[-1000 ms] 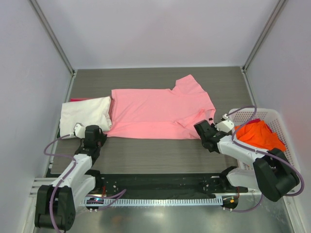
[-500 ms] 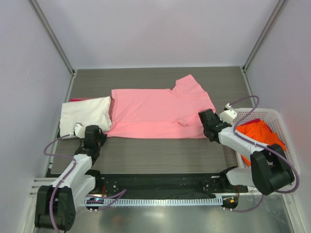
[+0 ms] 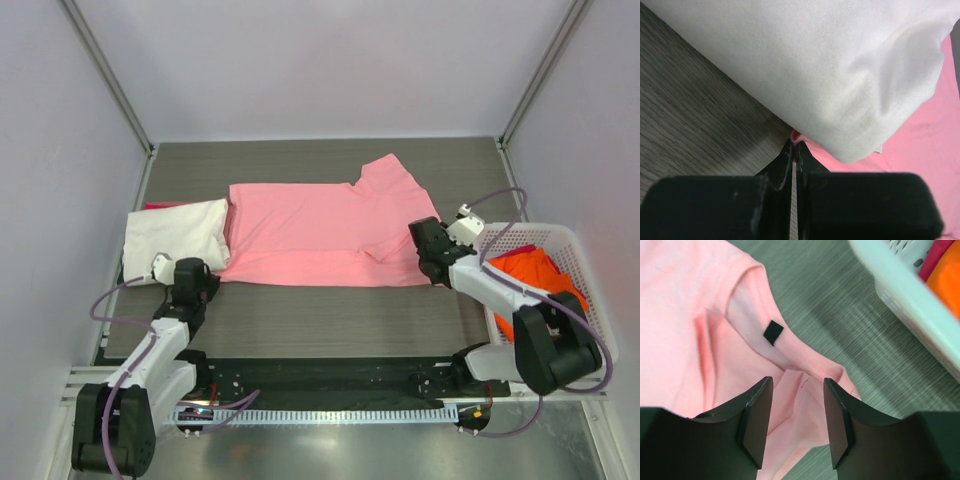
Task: Fold and stack the t-shirts
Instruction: Fold the tshirt
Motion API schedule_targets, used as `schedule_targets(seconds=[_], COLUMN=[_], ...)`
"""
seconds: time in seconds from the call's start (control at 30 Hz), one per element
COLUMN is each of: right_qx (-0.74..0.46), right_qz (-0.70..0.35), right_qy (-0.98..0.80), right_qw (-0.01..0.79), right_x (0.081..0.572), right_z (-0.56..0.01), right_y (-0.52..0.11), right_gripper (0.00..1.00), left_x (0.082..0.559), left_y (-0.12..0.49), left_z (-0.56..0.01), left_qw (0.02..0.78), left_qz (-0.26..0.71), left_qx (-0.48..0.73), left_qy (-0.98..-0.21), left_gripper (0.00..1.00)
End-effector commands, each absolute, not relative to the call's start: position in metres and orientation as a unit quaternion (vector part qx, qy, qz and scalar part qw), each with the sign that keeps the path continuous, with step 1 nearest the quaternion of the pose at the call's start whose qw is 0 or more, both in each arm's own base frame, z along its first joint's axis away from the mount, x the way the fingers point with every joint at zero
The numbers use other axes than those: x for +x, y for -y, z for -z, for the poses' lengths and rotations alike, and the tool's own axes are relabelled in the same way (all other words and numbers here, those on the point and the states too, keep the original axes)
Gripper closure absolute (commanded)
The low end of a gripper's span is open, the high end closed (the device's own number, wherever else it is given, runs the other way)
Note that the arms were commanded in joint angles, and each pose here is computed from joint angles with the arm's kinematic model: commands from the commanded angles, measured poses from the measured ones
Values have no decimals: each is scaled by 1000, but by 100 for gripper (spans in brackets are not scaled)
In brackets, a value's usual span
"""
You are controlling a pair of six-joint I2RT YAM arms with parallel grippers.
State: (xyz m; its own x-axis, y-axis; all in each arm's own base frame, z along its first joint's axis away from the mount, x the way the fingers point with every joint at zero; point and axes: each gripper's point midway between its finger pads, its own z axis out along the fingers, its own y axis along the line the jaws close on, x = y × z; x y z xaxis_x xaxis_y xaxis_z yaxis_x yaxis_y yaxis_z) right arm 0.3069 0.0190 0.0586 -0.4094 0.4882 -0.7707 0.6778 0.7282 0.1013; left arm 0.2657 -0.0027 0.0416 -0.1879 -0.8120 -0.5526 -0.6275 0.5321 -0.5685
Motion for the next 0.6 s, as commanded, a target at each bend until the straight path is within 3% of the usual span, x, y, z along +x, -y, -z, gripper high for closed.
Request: schedule_targets(seconds=[0.0,0.4,0.57], right_qx=[360,390,394], right_qz=[83,-14,-15], right_qy=[-814,-819,-825], right_qw=[448,420,405], right_x=[302,247,244], right_z=[-89,-65,-48], right_y=[-17,-57,-66], right_gripper=[49,67,69], left_x=[272,272,271], left_y=[-3,-3,-3], left_z=[-56,-57,-58], left_qw=[450,450,452], left_qz=[104,106,106], left_qx=[-467,-469,-468], left_qy=[-754,-752,-752], left_gripper=[100,100,100])
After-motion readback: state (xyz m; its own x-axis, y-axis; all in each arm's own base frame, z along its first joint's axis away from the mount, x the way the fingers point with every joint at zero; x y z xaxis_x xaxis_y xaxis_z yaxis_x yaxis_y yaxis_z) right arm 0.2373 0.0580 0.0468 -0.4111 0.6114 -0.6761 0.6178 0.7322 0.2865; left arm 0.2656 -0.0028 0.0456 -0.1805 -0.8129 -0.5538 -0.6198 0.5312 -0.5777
